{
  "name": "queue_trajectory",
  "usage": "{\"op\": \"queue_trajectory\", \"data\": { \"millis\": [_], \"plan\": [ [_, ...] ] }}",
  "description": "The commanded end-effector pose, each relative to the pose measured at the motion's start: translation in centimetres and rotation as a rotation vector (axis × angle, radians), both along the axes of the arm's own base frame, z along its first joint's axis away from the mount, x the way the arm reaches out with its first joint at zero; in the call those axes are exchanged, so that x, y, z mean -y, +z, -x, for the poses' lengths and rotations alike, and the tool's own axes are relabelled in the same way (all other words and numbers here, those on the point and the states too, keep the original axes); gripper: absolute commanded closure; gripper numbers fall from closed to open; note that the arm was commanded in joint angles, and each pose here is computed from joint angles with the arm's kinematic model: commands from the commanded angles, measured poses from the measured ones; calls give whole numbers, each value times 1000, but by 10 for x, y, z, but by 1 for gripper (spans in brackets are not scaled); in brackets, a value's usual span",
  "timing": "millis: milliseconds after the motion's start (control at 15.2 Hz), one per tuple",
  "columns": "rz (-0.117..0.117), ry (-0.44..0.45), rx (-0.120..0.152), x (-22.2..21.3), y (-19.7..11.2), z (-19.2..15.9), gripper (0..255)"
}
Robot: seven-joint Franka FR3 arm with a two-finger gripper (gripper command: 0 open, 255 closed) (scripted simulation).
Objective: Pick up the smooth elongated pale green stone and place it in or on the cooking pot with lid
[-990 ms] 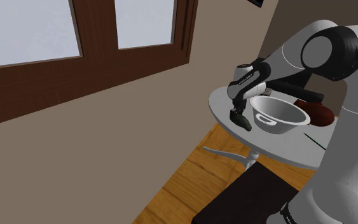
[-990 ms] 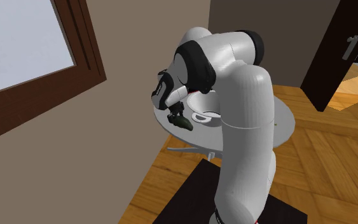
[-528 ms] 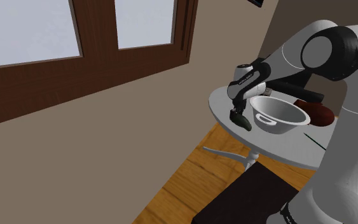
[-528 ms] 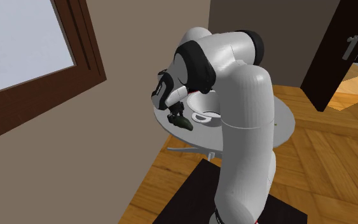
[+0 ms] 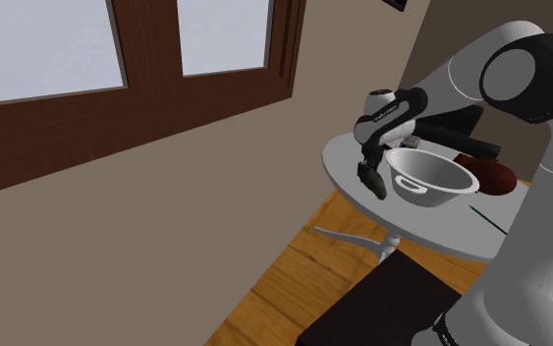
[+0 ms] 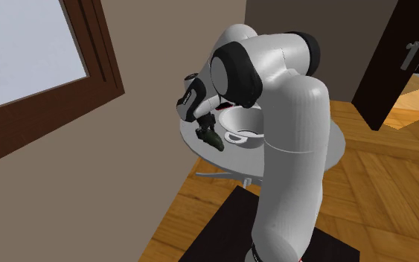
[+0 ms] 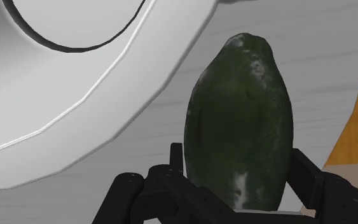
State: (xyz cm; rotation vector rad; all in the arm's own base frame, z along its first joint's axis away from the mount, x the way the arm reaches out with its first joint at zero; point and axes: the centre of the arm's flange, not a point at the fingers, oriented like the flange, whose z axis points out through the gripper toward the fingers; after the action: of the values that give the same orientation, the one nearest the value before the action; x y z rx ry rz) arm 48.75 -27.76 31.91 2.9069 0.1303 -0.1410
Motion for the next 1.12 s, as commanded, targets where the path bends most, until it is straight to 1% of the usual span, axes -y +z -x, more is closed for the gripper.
{"op": "queue_trajectory", "data": {
  "millis": [0,1056],
  "plan": [
    [0,0,0,0,10,0,255],
    [0,0,0,0,95,0,255]
  ]
}}
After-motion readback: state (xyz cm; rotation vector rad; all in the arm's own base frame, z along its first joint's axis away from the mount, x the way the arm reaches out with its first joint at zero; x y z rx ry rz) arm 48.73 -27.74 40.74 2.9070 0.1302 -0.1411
